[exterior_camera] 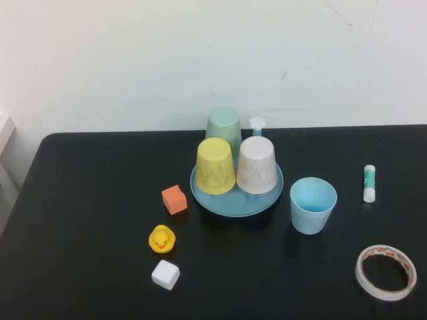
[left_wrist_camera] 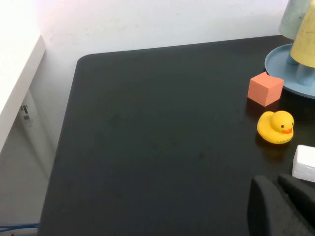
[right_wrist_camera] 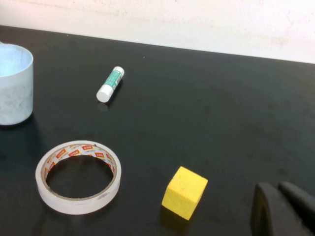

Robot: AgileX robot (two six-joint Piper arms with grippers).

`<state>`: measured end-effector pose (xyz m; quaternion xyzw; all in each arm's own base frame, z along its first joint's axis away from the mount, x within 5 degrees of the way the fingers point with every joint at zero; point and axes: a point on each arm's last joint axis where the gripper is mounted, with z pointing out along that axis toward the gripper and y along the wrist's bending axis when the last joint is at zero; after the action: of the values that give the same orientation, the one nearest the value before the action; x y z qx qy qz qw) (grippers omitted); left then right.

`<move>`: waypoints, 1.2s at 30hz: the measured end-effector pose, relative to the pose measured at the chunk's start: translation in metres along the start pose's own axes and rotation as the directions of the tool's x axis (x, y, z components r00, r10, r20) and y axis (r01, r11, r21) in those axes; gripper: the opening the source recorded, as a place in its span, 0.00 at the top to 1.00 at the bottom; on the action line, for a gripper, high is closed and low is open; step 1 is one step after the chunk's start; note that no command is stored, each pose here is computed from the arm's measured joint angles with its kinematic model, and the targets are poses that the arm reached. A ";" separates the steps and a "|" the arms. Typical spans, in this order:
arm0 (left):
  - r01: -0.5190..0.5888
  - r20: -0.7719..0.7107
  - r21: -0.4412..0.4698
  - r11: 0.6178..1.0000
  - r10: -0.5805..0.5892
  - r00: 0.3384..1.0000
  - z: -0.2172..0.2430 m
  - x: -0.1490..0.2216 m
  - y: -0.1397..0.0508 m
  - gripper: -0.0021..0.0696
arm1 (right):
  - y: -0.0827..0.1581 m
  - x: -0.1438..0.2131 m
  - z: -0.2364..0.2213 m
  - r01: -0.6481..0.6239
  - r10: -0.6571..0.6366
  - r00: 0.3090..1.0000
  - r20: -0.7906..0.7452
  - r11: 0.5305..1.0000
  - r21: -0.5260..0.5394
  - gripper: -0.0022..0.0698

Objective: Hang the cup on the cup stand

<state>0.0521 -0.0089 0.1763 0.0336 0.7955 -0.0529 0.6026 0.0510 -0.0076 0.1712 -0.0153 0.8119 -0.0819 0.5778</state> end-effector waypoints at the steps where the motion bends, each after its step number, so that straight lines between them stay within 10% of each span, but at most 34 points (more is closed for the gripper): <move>1: 0.000 0.000 0.000 1.000 0.000 1.000 0.000 0.000 0.000 0.97 | 0.000 0.000 0.000 0.000 0.000 1.000 0.000 1.000 0.000 0.97; 36: -0.010 0.009 -0.005 1.000 0.010 1.000 0.000 -0.001 0.000 0.97 | 0.000 -0.001 0.000 0.000 0.000 1.000 0.007 1.000 0.000 0.97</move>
<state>0.0524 -0.0085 0.1771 0.0357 0.7929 -0.0483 0.6064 0.0512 -0.0075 0.1718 -0.0155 0.8100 -0.0820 0.5805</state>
